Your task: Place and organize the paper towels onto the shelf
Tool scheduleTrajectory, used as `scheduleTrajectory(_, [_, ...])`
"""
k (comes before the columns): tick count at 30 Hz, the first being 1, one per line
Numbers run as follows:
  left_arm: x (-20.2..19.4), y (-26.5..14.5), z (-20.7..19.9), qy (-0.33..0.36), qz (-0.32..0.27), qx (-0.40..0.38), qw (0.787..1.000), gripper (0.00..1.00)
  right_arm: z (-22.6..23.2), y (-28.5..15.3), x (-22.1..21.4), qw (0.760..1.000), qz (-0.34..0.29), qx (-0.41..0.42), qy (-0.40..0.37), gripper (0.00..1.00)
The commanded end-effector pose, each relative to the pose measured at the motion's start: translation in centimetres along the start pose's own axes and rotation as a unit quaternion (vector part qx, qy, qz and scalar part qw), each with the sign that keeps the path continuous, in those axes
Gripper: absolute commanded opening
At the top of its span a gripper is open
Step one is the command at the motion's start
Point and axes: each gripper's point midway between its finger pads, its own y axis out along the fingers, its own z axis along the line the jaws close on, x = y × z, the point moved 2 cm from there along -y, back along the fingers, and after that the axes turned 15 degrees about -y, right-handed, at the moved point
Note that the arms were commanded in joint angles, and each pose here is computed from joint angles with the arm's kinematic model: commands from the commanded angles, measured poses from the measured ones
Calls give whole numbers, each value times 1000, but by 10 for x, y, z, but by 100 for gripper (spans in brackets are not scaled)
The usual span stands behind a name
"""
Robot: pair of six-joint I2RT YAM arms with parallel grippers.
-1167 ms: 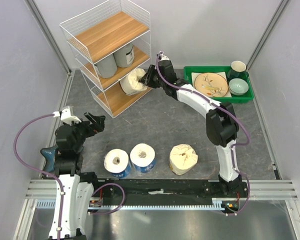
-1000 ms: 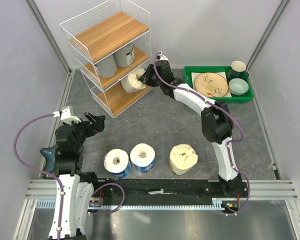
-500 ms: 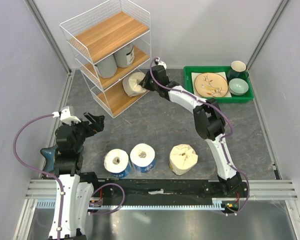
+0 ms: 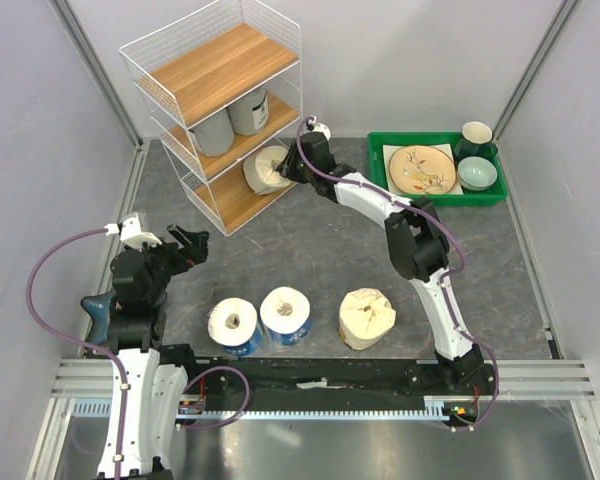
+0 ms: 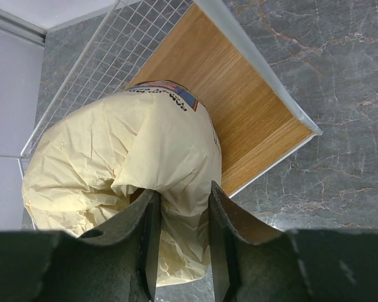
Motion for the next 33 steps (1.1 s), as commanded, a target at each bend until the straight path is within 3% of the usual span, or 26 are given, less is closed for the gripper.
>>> scheduleTrajectory(1, [4, -1, 0, 19, -7, 0, 1000, 100, 21, -17, 50, 998, -67, 13, 6, 38])
scheduleTrajectory(11, [3, 0, 0, 19, -6, 0, 1000, 100, 25, -30, 65, 996, -89, 18, 5, 41])
scheduleTrajectory(18, [4, 0, 1, 21, -9, 2, 1000, 100, 28, -31, 65, 996, -87, 29, 4, 57])
scheduleTrajectory(25, [3, 0, 1, 22, -7, 0, 1000, 100, 34, -36, 67, 995, -88, 50, -7, 63])
scheduleTrajectory(32, [4, 0, 1, 22, -8, 1, 1000, 100, 43, -78, 79, 991, -105, 78, -13, 64])
scheduleTrajectory(33, [4, -1, 0, 22, -9, 0, 1000, 100, 35, -83, 62, 994, -86, 73, -16, 64])
